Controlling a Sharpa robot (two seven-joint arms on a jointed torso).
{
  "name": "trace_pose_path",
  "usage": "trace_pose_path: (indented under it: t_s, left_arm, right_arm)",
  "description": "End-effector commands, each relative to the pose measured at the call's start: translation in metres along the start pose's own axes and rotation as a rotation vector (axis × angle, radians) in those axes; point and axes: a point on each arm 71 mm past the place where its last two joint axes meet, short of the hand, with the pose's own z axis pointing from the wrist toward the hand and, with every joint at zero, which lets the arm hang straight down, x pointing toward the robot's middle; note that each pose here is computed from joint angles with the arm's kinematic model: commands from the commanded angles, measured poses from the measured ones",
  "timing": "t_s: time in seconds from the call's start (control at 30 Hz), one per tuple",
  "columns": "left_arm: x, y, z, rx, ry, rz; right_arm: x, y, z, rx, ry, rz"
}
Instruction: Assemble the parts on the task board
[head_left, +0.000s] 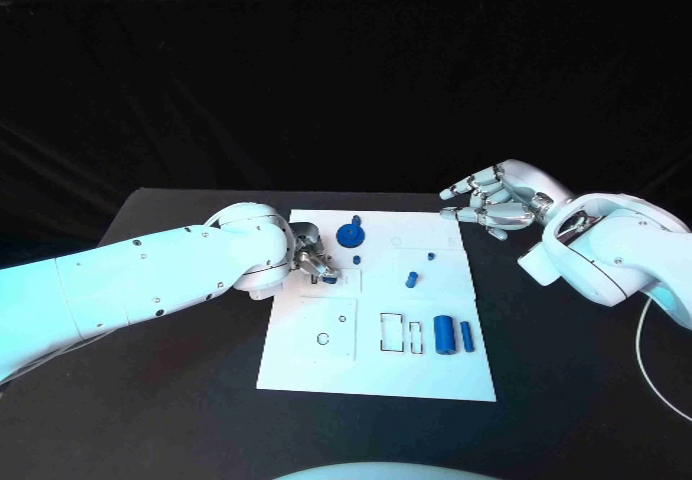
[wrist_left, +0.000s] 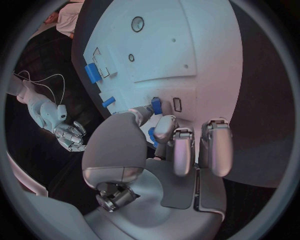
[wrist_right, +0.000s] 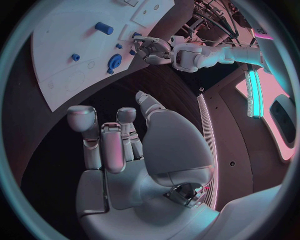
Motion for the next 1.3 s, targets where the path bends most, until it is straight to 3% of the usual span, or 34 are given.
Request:
trace_pose_path:
  t_s: [0.03, 0.7, 1.3]
  left_arm:
    - [0.0100, 0.0039, 0.0039, -0.024, 0.072, 0.023]
    - [0.0097, 0.0033, 0.0110, -0.042, 0.113, 0.045]
    - [0.0085, 0.0037, 0.0121, -0.046, 0.112, 0.045]
  right_arm:
    - [0.0014, 0.0010, 0.0000, -0.010, 0.011, 0.000]
    - [0.0017, 0.0024, -0.0014, -0.014, 0.009, 0.004]
    - [0.0004, 0.0014, -0.0022, -0.008, 0.003, 0.004]
